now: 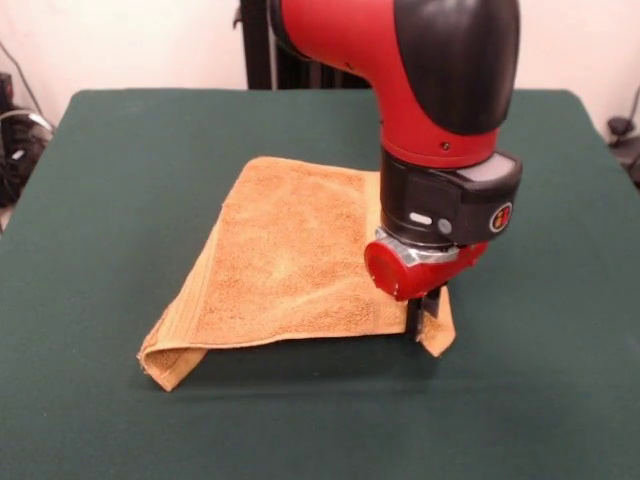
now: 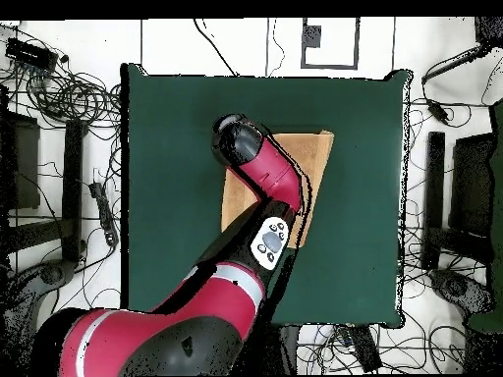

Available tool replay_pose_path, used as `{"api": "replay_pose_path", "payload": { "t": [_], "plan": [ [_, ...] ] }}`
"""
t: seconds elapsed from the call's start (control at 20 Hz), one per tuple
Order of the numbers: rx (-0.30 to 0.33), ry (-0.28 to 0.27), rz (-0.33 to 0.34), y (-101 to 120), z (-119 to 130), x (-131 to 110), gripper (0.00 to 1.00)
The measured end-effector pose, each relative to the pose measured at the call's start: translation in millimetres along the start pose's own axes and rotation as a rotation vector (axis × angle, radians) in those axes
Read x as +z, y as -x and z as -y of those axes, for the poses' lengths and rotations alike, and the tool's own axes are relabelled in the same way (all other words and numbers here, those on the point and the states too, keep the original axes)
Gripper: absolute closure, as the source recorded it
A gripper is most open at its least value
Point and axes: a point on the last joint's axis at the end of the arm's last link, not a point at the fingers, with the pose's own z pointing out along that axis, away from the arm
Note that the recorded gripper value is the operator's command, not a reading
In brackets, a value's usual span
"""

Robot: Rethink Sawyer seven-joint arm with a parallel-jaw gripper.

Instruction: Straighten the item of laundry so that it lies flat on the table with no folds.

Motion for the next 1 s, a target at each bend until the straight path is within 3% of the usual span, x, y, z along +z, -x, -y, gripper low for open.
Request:
{"api": "replay_pose_path", "payload": {
  "t": [0.45,1.0],
  "plan": [
    [0.041,-0.041,-0.013,-18.6,-1.3,-8.2,1.0],
    [0.1,-0.069,0.001,-23.4,-4.0,-2.2,1.0]
  ]
}}
